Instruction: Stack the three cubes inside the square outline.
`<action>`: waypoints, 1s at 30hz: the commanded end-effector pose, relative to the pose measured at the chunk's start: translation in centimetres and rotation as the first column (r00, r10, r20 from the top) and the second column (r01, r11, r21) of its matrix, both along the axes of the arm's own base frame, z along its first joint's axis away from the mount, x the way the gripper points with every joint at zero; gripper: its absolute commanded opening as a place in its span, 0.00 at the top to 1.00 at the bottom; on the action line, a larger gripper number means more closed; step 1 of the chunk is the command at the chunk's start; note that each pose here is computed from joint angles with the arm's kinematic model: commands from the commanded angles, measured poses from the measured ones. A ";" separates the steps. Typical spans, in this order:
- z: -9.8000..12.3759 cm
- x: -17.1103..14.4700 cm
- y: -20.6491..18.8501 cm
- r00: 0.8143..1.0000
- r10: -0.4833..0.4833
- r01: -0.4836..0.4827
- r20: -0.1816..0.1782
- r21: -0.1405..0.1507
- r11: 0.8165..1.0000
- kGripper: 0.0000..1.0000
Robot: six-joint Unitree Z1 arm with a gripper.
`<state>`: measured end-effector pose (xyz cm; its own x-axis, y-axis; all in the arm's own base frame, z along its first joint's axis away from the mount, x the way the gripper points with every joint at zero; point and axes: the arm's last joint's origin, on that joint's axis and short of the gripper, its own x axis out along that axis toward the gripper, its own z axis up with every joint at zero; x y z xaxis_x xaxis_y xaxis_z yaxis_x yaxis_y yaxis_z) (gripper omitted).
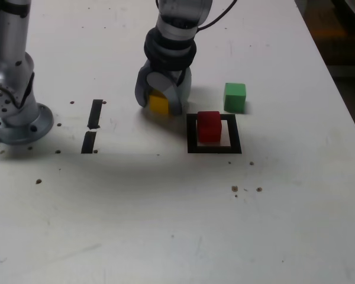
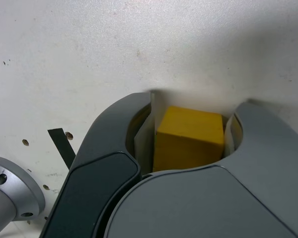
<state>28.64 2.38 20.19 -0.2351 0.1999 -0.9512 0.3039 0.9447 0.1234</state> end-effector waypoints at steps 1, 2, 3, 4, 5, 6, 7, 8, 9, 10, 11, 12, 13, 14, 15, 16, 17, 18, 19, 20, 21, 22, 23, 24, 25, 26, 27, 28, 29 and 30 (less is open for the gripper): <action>0.8 -0.2 0.1 1.000 0.010 -0.010 0.000 0.001 1.000 0.85; 1.2 -0.2 0.1 1.000 0.013 -0.013 -0.006 0.002 1.000 0.86; 1.8 -0.3 0.0 1.000 0.017 -0.017 -0.013 0.003 1.000 0.86; 2.6 -0.4 0.0 1.000 0.021 -0.021 -0.021 0.004 1.000 0.86; 3.4 -0.4 0.0 0.999 0.025 -0.025 -0.030 0.006 1.000 0.87; 4.5 -0.4 -0.1 0.999 0.028 -0.028 -0.038 0.008 1.000 0.87; 5.7 -0.4 -0.3 0.998 0.032 -0.031 -0.046 0.011 0.999 0.87; 6.9 -0.3 -0.6 0.998 0.036 -0.036 -0.051 0.014 0.999 0.87; 8.7 -0.1 -1.0 0.998 0.046 -0.046 -0.053 0.015 0.999 0.87; 9.9 0.1 -1.5 0.997 0.059 -0.058 -0.048 0.012 0.998 0.87; 11.1 0.3 -2.1 0.997 0.075 -0.075 -0.036 0.006 0.997 0.87; 12.1 0.5 -2.6 0.995 0.096 -0.096 -0.018 -0.004 0.995 0.87; 12.9 0.7 -3.2 0.993 0.119 -0.119 0.003 -0.018 0.993 0.87; 13.5 1.0 -3.8 0.989 0.148 -0.147 0.027 -0.035 0.989 0.87; 14.0 1.2 -4.4 0.982 0.180 -0.178 0.049 -0.052 0.983 0.87; 14.2 1.6 -4.9 0.975 0.213 -0.209 0.067 -0.066 0.976 0.87; 14.3 1.9 -5.3 0.966 0.245 -0.240 0.078 -0.076 0.968 0.87; 14.3 2.3 -5.8 0.957 0.276 -0.270 0.085 -0.081 0.959 0.87; 14.1 2.6 -6.1 0.948 0.306 -0.299 0.088 -0.083 0.951 0.87; 13.9 2.8 -6.4 0.939 0.333 -0.326 0.089 -0.082 0.942 0.87; 13.7 3.1 -6.5 0.932 0.353 -0.346 0.089 -0.079 0.935 0.87; 13.5 3.3 -6.7 0.926 0.367 -0.361 0.089 -0.076 0.929 0.87; 13.3 3.4 -6.8 0.922 0.378 -0.372 0.089 -0.074 0.925 0.87; 13.2 3.6 -6.8 0.919 0.384 -0.379 0.091 -0.071 0.923 0.87; 13.1 3.7 -6.8 0.917 0.388 -0.383 0.093 -0.069 0.921 0.87; 13.0 3.9 -6.8 0.916 0.389 -0.384 0.094 -0.068 0.921 0.87; 12.9 3.9 -6.9 0.916 0.389 -0.384 0.095 -0.067 0.921 0.87; 12.7 4.1 -6.9 0.917 0.388 -0.384 0.093 -0.065 0.921 0.87; 12.4 4.2 -6.9 0.917 0.387 -0.383 0.091 -0.064 0.922 0.87; 12.2 4.3 -6.9 0.918 0.386 -0.382 0.089 -0.064 0.922 0.87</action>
